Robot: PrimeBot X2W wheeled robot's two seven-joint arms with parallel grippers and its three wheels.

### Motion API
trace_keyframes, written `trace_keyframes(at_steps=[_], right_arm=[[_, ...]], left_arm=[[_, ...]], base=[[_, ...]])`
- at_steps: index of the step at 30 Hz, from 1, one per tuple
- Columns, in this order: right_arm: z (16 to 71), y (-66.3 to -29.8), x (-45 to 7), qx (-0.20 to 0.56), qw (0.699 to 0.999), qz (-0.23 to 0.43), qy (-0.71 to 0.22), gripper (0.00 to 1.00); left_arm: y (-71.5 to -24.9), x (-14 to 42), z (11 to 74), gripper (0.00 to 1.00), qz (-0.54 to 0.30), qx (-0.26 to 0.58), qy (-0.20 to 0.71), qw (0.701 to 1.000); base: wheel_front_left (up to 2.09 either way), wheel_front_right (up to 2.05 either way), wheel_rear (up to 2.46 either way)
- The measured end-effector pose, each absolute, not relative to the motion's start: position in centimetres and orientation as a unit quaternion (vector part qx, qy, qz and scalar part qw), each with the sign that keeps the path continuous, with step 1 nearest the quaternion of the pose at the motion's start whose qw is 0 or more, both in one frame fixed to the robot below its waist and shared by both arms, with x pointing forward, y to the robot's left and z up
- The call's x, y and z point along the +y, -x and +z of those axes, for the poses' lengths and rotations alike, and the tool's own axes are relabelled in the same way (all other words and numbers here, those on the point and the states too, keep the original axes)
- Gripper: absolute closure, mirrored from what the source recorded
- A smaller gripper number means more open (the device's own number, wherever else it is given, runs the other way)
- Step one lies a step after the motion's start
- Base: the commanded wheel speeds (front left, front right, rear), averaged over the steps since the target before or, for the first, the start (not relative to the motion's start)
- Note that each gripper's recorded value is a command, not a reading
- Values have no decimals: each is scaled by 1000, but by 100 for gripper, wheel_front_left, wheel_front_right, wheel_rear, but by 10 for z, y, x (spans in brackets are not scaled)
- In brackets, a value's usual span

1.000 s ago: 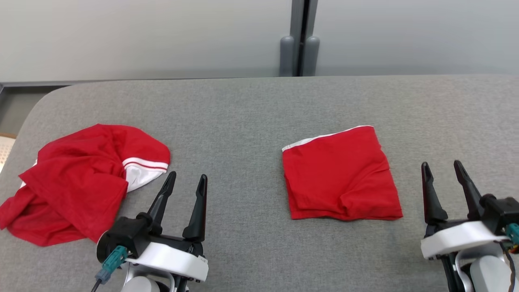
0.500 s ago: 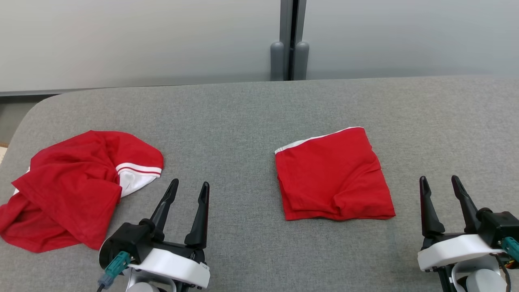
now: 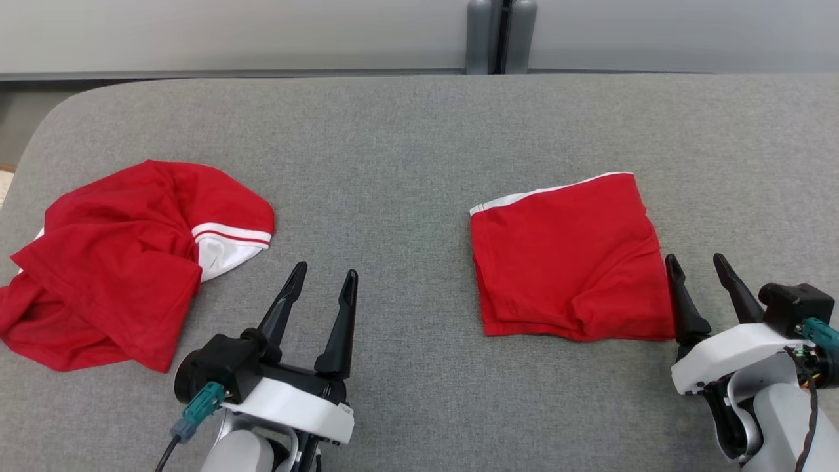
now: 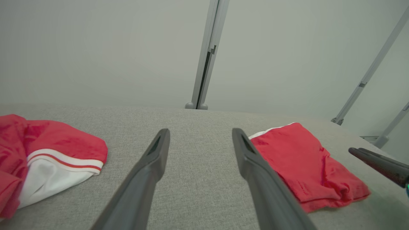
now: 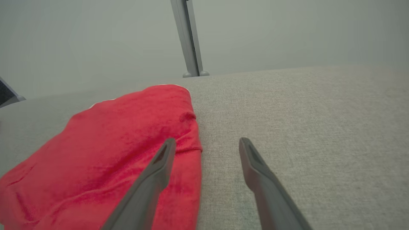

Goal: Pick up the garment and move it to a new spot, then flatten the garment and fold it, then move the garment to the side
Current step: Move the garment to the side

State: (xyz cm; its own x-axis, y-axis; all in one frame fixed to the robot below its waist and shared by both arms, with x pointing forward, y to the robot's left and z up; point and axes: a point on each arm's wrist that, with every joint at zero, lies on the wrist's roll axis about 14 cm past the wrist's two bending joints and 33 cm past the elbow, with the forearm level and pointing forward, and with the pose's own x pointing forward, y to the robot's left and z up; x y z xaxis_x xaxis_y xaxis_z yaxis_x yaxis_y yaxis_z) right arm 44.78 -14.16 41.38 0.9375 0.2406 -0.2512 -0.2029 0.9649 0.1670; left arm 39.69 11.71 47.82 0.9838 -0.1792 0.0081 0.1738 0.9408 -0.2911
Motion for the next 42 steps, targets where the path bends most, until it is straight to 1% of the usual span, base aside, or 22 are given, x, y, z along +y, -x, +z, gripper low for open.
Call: trace_keyframes(at_steps=[8,12,13,14,17,21,24,27,30,35,40,42], right_arm=[[382,-466,-125,193,969,133,-81,0],[369,-468,-117,220,961,145,-79,1],[367,-468,-116,226,960,148,-79,56],[367,-469,-114,228,959,152,-77,100],[365,-467,-108,235,955,164,-72,100],[372,-468,-118,215,961,164,-57,100],[383,-472,-133,186,968,172,-5,100],[389,-469,-148,173,965,186,59,100],[399,-469,-176,159,962,185,126,100],[421,-468,-227,144,959,152,189,100],[434,-461,-303,160,956,84,233,100],[435,-459,-323,169,955,62,236,100]], left_arm=[[-403,123,469,0,-82,21,148,985],[-406,126,468,0,-77,21,146,986],[-405,127,468,0,-75,22,145,986],[-406,128,468,0,-73,21,145,987],[-406,126,469,0,-76,20,142,987],[-409,120,472,0,-87,15,139,986],[-413,112,472,0,-100,14,134,986],[-417,99,473,0,-120,12,133,984],[-423,82,475,0,-147,8,132,980],[-437,49,488,0,-199,-15,122,972],[-452,17,495,0,-248,-35,118,961],[-457,9,492,0,-260,-35,118,958]], base=[[0,0,0],[0,0,0],[0,0,0],[0,0,0],[0,0,0],[0,0,0],[0,0,0],[0,0,0],[0,0,0],[0,0,0],[0,0,0],[0,0,0]])
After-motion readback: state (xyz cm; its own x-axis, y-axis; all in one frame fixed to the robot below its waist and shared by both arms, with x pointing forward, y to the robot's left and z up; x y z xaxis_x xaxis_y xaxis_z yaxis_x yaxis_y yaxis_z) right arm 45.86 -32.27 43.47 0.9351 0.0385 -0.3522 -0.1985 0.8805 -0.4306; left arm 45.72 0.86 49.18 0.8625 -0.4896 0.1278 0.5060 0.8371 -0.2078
